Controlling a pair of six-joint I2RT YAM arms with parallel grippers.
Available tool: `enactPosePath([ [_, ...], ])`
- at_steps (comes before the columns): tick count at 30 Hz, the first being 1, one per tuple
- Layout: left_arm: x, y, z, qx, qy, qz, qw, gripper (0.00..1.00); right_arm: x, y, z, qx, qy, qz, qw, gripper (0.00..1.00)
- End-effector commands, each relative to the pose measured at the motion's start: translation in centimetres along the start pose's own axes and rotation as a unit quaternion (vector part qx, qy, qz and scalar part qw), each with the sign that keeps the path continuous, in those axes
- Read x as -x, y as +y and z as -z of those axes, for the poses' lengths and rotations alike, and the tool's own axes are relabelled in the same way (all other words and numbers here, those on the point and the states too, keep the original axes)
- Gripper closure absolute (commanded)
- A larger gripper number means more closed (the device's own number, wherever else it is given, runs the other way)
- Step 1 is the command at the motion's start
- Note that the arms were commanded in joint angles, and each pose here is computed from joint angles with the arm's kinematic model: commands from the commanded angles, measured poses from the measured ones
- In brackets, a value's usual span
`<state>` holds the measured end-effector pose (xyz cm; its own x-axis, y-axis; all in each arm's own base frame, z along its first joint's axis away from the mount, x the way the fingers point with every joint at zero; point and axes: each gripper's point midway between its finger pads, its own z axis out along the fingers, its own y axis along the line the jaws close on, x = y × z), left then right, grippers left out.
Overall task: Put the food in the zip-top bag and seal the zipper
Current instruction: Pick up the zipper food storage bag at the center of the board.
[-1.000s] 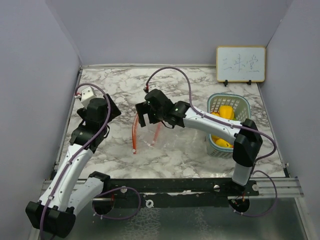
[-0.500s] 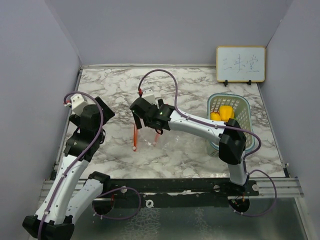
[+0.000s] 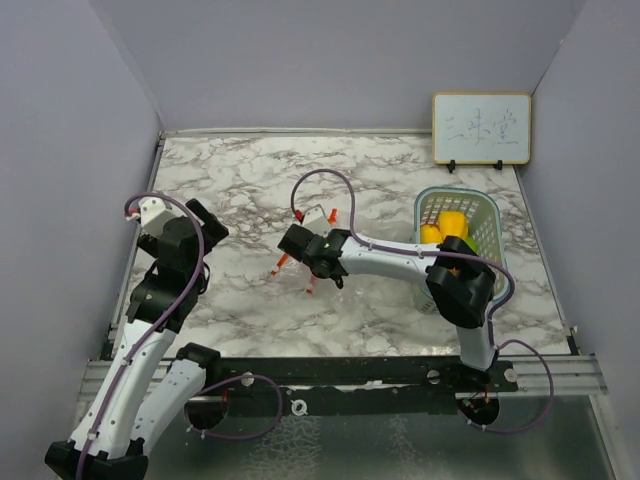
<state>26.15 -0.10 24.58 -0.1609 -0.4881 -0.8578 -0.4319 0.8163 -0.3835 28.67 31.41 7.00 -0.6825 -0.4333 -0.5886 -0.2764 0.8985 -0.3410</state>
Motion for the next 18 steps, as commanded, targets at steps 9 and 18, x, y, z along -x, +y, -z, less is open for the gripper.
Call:
enactPosePath([
  [9, -0.4, -3.2, 0.8, -0.099, 0.013, 0.016, 0.995, 0.13, 7.0, -5.8, 10.7, 0.131, -0.216, -0.094, 0.963, 0.98],
  [18, -2.4, -11.2, 6.3, -0.355, 0.094, 0.100, 0.925, 0.15, 7.0, -7.8, 18.1, 0.258, -0.348, -0.082, 0.898, 0.98],
])
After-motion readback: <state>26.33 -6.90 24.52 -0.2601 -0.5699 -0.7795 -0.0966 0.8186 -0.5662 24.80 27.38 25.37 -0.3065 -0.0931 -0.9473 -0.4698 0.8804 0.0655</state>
